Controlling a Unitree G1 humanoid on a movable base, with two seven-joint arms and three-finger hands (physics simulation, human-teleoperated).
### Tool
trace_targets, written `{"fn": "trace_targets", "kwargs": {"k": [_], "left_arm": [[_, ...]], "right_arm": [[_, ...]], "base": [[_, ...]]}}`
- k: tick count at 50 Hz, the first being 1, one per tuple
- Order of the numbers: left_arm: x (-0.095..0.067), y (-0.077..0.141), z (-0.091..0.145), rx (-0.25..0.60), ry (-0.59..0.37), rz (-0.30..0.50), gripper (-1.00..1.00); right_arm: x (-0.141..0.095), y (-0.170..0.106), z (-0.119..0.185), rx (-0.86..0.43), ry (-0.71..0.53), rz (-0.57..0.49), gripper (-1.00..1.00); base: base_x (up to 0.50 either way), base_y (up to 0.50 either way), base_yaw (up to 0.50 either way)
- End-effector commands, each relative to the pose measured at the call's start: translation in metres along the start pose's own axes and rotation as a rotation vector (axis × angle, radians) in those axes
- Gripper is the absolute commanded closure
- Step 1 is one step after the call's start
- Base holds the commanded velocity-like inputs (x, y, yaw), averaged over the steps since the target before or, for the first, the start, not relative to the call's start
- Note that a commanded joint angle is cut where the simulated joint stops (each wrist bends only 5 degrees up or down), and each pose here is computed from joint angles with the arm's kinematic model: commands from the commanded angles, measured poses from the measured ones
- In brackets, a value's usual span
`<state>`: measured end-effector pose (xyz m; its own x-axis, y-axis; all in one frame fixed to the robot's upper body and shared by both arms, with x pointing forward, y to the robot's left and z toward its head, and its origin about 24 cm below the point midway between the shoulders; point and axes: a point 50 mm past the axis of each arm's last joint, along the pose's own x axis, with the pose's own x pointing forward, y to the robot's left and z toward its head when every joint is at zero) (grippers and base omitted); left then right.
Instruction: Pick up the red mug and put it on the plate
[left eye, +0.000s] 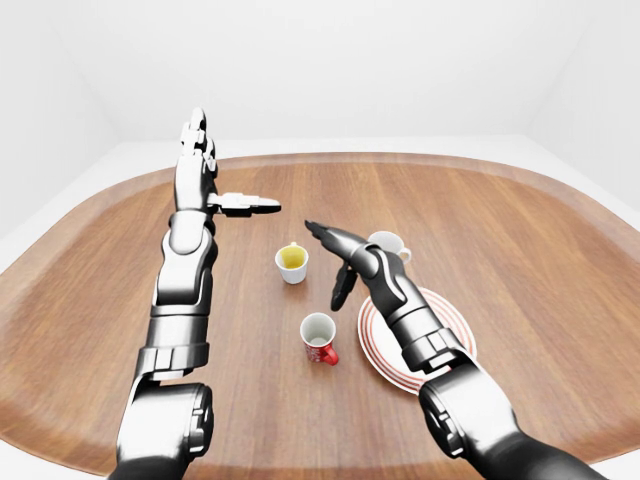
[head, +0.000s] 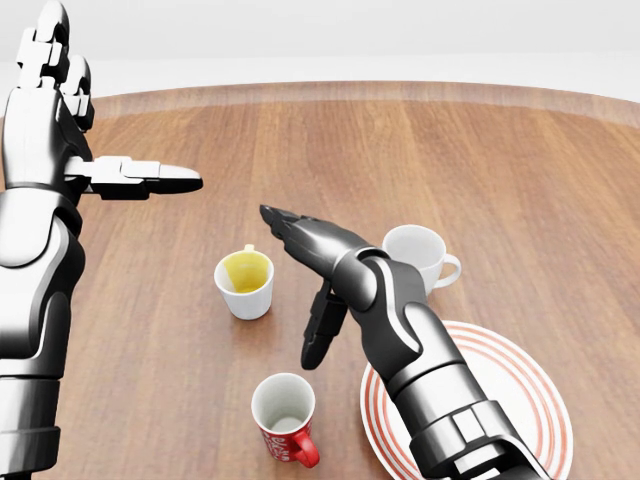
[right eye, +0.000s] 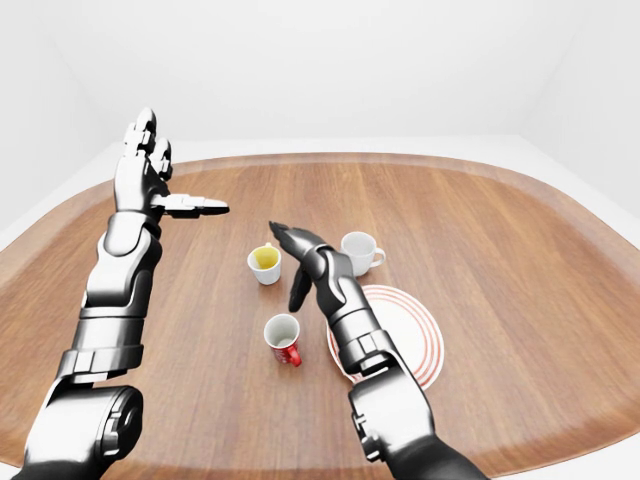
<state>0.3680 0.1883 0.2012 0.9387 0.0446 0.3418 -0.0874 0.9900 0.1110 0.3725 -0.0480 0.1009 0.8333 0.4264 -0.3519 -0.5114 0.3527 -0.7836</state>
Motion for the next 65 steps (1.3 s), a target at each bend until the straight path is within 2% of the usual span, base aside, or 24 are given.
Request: {"fn": "trace_targets", "kwargs": {"k": [1, 38, 65], "left_arm": [[0.0, 0.002, -0.001, 0.001, 0.004, 0.003, -1.0], [0.001, 0.003, -0.007, -0.004, 0.03, 0.009, -1.0], [0.0, 0.005, -0.008, -0.009, 0.035, 0.015, -1.0]], "right_arm": [[0.003, 0.015, 0.001, -0.024, 0.014, 0.044, -1.0], [0.011, 0.078, -0.009, -0.023, 0.092, 0.167, -1.0], [0.015, 0.099, -0.008, -0.028, 0.122, 0.208, -1.0]], "base": [[0.0, 0.0, 0.0], [0.0, 0.0, 0.0], [0.0, 0.0, 0.0]]}}
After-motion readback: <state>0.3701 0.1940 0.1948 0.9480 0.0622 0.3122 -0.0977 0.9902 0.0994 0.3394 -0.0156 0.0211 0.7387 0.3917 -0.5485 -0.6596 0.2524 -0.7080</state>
